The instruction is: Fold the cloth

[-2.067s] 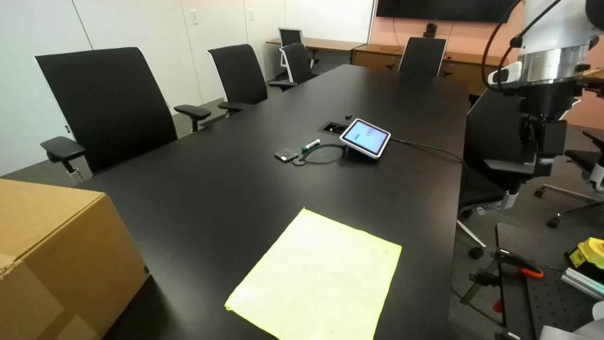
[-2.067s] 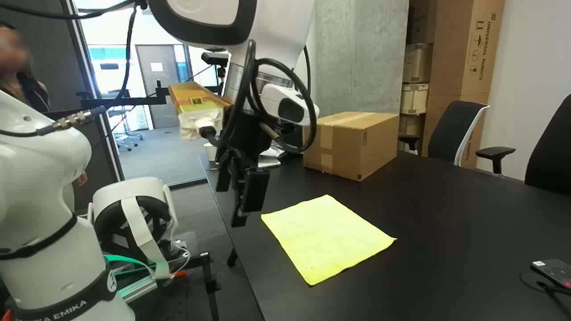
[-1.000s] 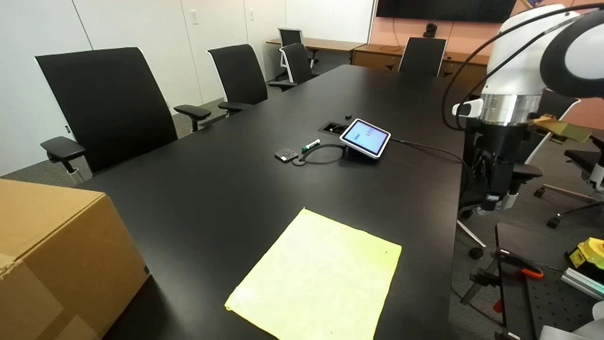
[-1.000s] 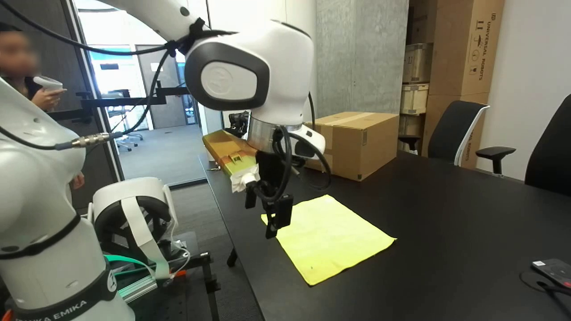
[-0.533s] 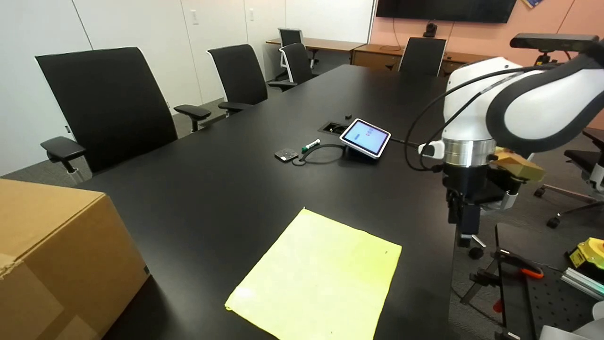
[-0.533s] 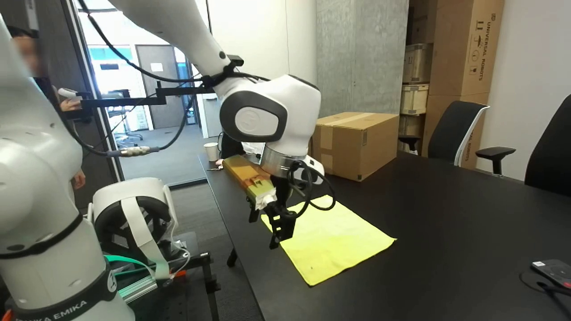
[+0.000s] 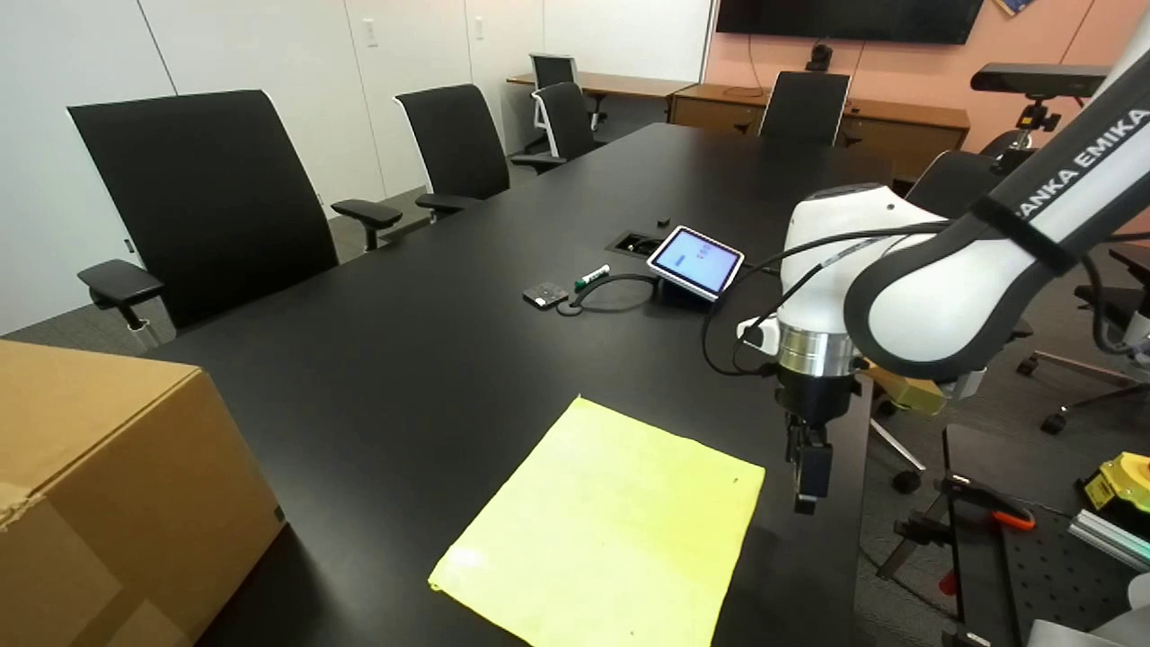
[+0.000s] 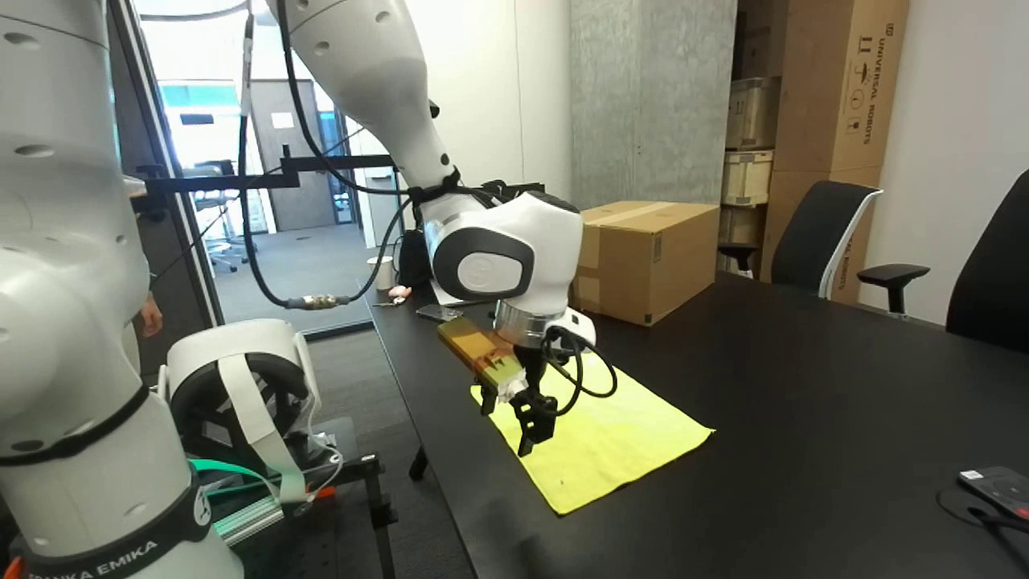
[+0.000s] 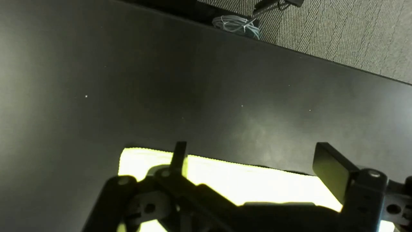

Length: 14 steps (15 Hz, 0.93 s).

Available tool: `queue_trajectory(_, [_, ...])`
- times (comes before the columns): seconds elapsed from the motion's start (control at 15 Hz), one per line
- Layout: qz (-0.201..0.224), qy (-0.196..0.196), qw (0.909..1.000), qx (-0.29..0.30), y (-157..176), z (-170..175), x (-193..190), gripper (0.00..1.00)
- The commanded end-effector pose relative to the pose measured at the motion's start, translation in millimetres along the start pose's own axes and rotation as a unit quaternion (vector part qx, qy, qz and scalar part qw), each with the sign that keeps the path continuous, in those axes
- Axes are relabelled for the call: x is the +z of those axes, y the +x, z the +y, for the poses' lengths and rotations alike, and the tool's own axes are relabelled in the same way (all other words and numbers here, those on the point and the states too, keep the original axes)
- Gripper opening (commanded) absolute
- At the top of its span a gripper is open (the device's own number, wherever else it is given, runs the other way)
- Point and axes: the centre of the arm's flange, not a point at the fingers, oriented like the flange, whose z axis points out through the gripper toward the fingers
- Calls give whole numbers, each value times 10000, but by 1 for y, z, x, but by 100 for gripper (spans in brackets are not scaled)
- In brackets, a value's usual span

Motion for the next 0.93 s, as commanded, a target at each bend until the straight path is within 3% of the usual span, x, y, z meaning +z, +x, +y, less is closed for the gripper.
queue_trajectory(0.0, [173,64,9998,118,12,2,24,100])
queue_trajectory(0.2, [287,68,9993,229,13,4,40,100])
queue_trajectory(0.87, [875,-496,9944,329,21,18,67,100])
